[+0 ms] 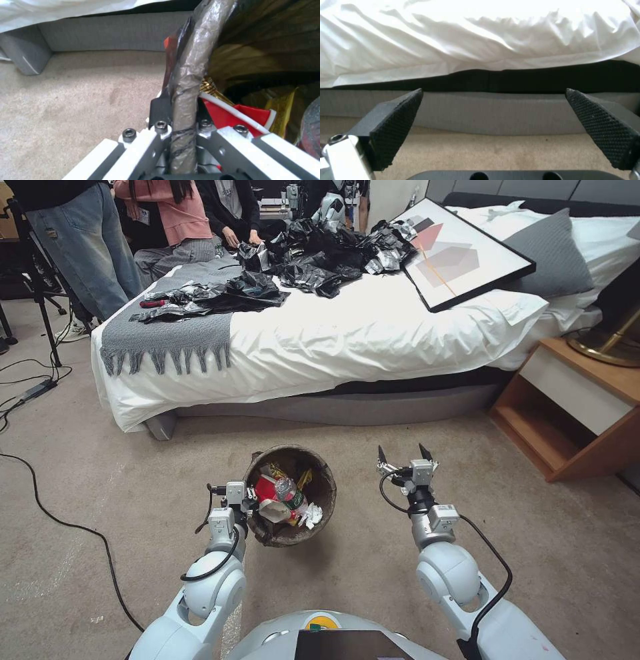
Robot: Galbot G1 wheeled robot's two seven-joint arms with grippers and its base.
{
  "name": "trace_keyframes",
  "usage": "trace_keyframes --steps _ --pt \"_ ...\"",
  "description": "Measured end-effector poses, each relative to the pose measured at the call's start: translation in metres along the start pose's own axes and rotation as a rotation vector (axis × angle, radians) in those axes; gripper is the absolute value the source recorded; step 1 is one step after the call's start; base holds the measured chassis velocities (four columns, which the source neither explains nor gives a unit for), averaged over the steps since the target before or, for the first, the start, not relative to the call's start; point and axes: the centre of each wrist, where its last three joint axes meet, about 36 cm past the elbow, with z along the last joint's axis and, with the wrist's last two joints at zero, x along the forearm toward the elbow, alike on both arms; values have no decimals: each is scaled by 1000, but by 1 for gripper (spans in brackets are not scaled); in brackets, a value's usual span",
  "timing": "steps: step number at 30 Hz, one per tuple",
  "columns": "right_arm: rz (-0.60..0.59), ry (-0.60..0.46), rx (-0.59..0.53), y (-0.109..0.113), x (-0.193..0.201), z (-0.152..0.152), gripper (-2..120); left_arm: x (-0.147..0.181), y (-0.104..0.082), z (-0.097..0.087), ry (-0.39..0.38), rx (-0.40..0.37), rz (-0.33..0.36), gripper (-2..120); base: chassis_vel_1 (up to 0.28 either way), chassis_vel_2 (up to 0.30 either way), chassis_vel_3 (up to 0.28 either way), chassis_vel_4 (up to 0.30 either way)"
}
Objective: Pick up the trash bin, then pick up the garbage from the floor and place it into the trash bin.
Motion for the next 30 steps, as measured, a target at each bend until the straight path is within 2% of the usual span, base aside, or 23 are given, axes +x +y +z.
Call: trace_keyframes --steps 14,30 --pt "12 -16 -4 -2 -6 -6 100 2 -1 -1 1 5 -1 0 55 43 43 52" --pt "6 -17 -19 2 -8 -10 100 5 0 -2 1 6 1 0 108 103 111 115"
